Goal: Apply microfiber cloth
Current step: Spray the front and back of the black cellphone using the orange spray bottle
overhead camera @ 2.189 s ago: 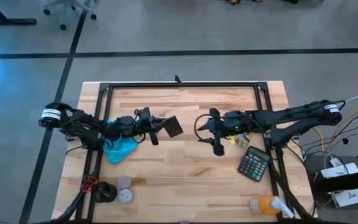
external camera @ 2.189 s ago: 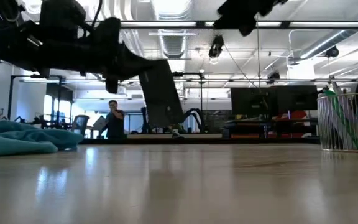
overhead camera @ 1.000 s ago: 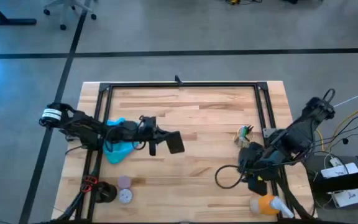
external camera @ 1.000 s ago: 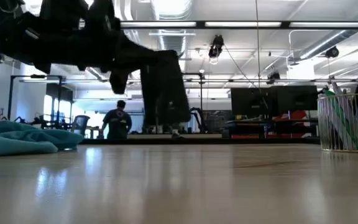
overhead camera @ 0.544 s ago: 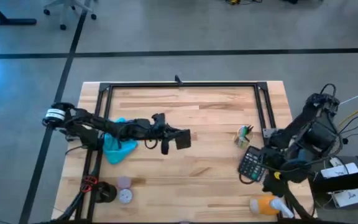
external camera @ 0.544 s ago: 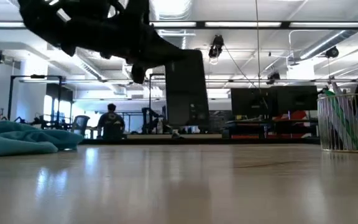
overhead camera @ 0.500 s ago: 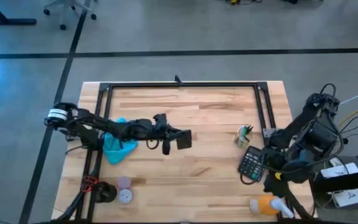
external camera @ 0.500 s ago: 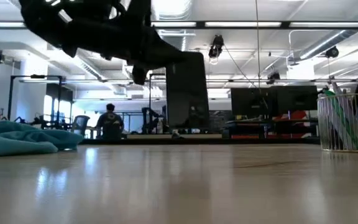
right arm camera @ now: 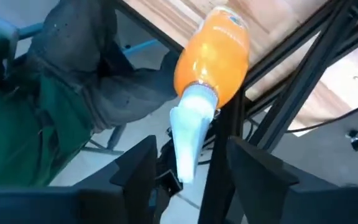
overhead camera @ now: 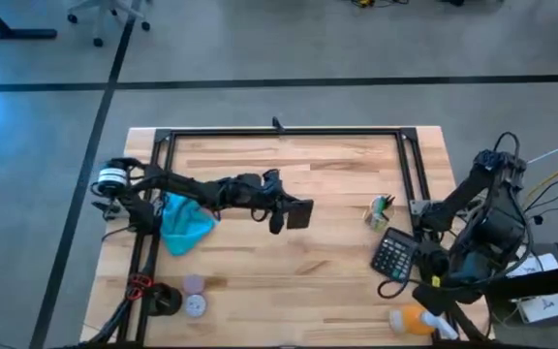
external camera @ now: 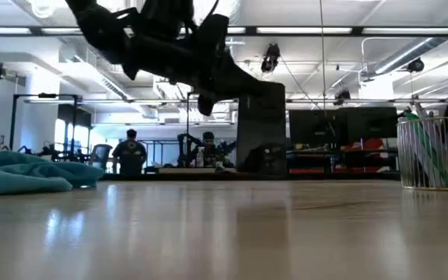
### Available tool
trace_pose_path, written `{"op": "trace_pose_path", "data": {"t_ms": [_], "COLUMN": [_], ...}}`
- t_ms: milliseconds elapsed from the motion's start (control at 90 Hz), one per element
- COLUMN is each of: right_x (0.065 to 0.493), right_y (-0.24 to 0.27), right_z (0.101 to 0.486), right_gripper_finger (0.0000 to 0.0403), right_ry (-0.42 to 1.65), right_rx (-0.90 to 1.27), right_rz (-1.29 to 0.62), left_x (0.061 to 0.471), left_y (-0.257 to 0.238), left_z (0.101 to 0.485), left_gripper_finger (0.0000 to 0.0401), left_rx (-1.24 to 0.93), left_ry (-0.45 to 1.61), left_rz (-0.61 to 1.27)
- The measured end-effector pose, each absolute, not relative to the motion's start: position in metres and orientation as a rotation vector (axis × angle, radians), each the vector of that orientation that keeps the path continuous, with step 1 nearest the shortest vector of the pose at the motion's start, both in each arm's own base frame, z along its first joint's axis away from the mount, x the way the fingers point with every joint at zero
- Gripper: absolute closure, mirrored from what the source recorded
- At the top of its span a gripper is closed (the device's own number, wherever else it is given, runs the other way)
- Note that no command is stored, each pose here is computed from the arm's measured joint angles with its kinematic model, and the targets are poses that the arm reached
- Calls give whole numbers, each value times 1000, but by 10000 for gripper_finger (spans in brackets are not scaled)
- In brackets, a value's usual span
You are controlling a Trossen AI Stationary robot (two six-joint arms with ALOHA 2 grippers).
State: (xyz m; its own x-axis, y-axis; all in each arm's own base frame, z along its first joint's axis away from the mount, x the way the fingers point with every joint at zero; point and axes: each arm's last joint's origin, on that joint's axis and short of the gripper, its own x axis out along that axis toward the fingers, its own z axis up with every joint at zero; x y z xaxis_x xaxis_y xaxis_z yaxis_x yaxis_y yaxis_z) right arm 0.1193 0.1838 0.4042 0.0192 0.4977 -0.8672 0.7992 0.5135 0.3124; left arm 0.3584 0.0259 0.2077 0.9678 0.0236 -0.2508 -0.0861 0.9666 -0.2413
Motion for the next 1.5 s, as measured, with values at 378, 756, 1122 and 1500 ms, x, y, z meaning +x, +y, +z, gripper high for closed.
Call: {"op": "trace_pose_path", "data": {"t_ms": [378, 756, 1122, 1500], "right_x": [130, 136, 144, 146], "right_y": [202, 224, 241, 231], "right_z": [386, 370, 351, 357], "right_gripper_finger": [114, 158, 258, 326], "right_ry": [1682, 1770, 1831, 1817], "right_rx": [970, 922, 744, 533], "right_rz": [-302, -322, -221, -45], "left_x": [361, 361, 351, 311], "left_y": [26, 21, 3, 4], "left_z": [211, 211, 198, 200], "left_gripper_finger": [389, 389, 389, 390], "left_rx": [-222, -257, -307, -335], "left_ry": [269, 272, 271, 253], "left_rz": [10, -44, -152, -210]}}
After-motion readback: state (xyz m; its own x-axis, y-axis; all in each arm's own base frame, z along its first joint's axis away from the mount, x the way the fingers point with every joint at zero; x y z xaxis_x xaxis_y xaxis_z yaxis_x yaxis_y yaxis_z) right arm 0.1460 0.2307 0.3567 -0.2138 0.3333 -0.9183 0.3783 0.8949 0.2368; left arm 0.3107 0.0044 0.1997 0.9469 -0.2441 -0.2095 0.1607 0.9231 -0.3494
